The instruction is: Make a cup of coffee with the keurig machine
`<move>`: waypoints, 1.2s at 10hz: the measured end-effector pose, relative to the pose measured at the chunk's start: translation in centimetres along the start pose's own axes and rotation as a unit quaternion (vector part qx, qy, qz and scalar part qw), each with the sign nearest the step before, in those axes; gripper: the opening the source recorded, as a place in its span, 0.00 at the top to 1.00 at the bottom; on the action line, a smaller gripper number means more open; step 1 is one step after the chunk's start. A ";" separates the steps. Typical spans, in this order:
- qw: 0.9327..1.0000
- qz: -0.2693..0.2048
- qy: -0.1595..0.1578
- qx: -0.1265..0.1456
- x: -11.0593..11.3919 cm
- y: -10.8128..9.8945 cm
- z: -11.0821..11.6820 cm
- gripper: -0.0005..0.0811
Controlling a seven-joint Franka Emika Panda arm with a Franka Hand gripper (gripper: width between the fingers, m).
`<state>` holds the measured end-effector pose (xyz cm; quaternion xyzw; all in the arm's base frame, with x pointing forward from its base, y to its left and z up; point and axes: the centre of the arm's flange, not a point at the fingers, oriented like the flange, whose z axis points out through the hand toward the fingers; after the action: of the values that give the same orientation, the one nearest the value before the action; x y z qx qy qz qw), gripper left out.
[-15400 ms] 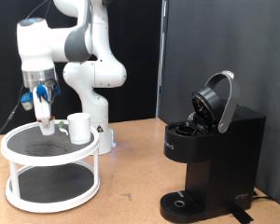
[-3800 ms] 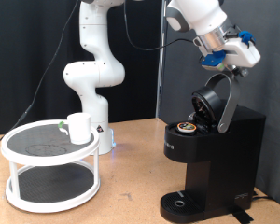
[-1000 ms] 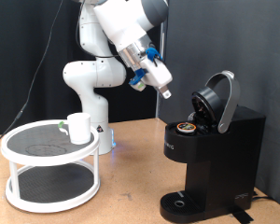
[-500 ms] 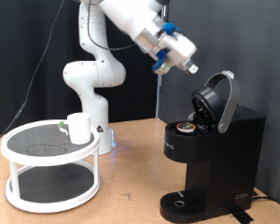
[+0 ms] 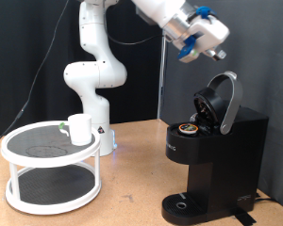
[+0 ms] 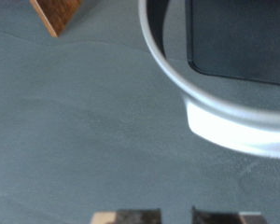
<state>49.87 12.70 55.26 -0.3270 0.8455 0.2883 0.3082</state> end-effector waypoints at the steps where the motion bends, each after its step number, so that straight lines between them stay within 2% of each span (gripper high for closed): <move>1: 1.000 0.000 0.010 0.001 -0.8 0.9 0.9 0.99; 6: 0.999 -0.002 0.038 -0.014 -3.5 4.8 5.8 0.99; 9: 0.998 -0.007 0.061 -0.029 -2.9 5.2 6.2 0.99; 12: 0.997 -0.002 0.071 -0.009 -1.2 4.5 4.7 0.99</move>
<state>48.87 19.22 54.37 -0.3516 0.8617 0.2717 0.2451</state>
